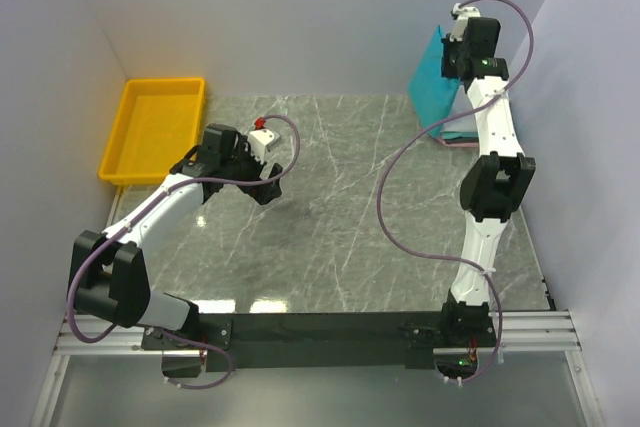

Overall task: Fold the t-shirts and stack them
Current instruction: Neatly place the folded tshirt to the corner

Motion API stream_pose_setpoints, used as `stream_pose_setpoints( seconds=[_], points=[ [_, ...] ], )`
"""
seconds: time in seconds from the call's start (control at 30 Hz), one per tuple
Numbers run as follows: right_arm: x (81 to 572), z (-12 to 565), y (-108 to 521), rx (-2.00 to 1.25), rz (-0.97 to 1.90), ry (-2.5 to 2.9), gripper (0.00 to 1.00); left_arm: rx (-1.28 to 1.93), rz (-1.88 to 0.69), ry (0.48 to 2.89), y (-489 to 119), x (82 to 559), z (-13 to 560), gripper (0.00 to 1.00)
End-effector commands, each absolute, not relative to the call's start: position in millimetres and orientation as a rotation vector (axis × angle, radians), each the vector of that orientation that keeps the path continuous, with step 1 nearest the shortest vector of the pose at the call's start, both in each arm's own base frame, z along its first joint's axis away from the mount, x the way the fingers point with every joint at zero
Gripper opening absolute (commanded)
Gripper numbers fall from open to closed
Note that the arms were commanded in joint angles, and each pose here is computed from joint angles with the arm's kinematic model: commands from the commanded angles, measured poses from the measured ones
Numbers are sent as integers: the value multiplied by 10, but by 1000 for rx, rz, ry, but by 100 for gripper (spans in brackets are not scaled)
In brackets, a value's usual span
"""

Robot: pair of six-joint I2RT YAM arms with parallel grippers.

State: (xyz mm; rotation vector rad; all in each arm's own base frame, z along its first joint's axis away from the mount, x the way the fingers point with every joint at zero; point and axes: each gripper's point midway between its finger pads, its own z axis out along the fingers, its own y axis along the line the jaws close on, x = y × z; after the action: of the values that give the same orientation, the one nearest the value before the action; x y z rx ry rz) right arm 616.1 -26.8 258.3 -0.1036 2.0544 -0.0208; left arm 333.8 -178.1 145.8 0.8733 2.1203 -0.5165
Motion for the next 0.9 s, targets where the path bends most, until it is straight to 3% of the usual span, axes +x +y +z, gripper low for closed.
stream_pose_setpoints(
  seconds=[0.0,0.57,0.87],
  points=[
    [6044,3412,-347,-92,-43,1889,0,881,-530,2080,-1817,3379,1545,100],
    [6145,3098,-1127,-48,-203,1919,0,891,-535,2111,-1825,3400,1481,99],
    [6373,2429,-1506,-100,-323,1982,0,885,-589,2137,-1892,3425,1522,99]
  ],
)
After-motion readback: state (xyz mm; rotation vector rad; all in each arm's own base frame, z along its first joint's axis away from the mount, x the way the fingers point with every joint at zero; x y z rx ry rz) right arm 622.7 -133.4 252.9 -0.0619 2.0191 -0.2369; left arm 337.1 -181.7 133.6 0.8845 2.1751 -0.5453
